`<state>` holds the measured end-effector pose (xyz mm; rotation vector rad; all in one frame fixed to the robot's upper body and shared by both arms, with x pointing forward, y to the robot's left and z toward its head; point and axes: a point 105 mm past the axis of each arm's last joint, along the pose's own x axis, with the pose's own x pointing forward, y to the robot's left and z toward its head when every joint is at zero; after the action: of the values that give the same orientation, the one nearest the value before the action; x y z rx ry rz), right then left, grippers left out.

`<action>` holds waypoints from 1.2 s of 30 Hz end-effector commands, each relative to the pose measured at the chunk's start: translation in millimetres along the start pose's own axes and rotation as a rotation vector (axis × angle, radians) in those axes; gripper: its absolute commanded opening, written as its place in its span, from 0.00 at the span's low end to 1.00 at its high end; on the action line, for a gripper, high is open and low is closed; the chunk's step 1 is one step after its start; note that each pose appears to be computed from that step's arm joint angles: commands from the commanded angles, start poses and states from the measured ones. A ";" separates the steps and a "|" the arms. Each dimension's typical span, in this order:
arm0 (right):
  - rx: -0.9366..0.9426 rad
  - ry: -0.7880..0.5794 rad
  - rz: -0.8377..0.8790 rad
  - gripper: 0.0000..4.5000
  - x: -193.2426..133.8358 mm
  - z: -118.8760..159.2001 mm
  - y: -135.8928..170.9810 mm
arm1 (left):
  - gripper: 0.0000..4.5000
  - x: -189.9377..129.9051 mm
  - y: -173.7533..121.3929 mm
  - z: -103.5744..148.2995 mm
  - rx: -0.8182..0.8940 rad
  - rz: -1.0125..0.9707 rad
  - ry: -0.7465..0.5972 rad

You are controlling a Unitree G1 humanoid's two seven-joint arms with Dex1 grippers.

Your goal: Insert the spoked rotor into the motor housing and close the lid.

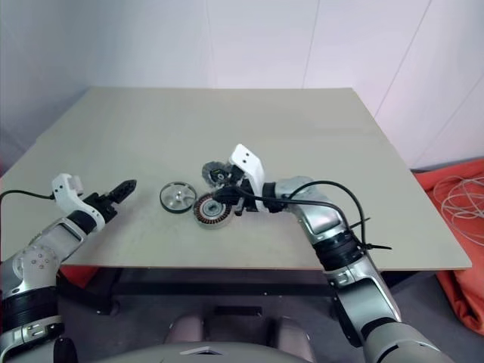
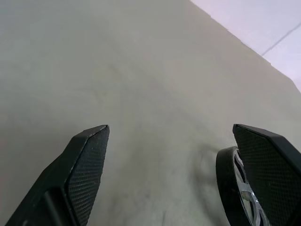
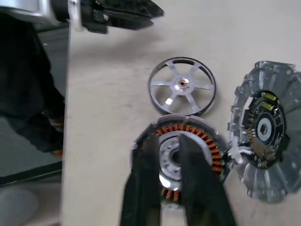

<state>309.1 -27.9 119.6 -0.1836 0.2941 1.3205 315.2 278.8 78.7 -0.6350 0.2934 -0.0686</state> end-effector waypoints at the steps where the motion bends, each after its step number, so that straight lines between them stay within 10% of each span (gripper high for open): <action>1: -0.029 -0.037 0.042 0.44 -21.2 15.6 9.0 | 1.00 -7.7 -13.4 -0.8 -0.132 -0.099 0.008; 8: -0.041 0.000 0.020 0.99 -40.3 10.0 5.9 | 1.00 -20.7 -25.4 -40.9 -0.159 -0.192 0.210; 24: -0.106 0.024 -0.005 0.99 -44.9 9.7 1.8 | 1.00 19.0 -51.1 -60.6 -0.188 -0.311 0.287; 36: -0.108 0.023 -0.038 1.00 -48.3 9.2 -3.2 | 0.21 24.2 -54.0 -53.9 -0.201 -0.320 0.231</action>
<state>301.6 -71.5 128.0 -0.2603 0.3067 1.2966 319.6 193.6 52.3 -0.8955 0.4738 -0.4418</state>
